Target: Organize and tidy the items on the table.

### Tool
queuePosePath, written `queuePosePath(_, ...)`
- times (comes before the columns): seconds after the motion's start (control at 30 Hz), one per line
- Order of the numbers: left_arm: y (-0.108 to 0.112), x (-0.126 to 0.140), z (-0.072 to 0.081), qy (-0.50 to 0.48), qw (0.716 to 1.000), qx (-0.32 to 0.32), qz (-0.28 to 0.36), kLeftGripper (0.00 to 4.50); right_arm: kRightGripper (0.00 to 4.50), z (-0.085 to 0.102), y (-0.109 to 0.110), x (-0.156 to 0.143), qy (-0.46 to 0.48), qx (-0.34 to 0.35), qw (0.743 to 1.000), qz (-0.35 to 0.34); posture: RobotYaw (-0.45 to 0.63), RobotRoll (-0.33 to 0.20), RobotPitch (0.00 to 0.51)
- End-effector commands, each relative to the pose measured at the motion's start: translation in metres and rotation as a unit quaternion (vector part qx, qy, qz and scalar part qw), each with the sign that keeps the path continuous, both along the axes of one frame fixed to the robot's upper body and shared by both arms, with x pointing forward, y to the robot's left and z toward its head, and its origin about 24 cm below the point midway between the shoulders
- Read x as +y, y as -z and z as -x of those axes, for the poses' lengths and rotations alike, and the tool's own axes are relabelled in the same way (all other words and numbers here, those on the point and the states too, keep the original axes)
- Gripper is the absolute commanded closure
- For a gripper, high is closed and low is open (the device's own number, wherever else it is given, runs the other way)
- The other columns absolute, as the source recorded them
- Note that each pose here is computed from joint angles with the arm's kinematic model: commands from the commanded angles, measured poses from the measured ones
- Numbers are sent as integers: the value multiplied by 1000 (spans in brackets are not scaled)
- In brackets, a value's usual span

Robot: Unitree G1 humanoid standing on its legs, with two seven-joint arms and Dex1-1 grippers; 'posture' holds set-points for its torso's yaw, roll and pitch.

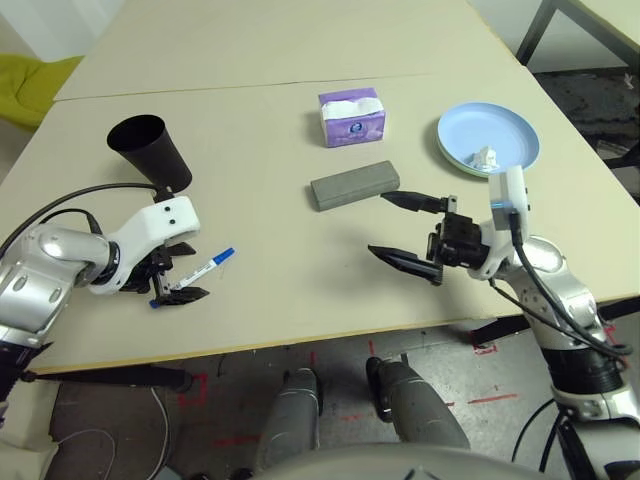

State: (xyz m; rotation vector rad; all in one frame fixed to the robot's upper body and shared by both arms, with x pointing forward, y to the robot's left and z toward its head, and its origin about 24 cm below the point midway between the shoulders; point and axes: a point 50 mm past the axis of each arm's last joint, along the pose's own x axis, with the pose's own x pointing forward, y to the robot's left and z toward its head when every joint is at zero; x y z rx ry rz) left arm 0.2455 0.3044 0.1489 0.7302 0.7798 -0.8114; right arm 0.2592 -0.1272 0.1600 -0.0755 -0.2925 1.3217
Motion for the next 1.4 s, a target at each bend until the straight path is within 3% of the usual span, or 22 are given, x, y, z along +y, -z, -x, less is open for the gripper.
queuePosePath(0.03,23,3,4,-10,1000,27,2,26,0,2,-2,1,-5,-2,1000,0,-88,0,178)
queuePosePath(0.1,27,4,3,-12,1000,25,10,26,0,1,-2,1,-5,-2,1000,1,-88,0,177)
queuePosePath(0.53,32,6,10,0,998,59,39,4213,0,0,-4,1,-4,-6,1000,1,-89,0,171)
queuePosePath(0.77,1,-3,5,32,994,34,97,4240,0,1,-2,1,-9,-2,1000,1,-87,0,173)
queuePosePath(1.0,-74,-25,-8,36,954,-61,291,4240,0,0,-2,2,-13,1,1000,-9,-70,0,183)
queuePosePath(1.13,-105,-21,-14,-5,913,-151,379,4240,0,0,-2,2,-13,3,1000,-14,-60,0,184)
queuePosePath(1.23,-114,-10,-20,-68,882,-233,403,4240,0,-1,-4,2,-7,8,999,-32,-52,0,187)
queuePosePath(1.4,-108,16,-26,-188,864,-324,337,4240,0,-4,-9,3,8,22,998,-64,-37,0,188)
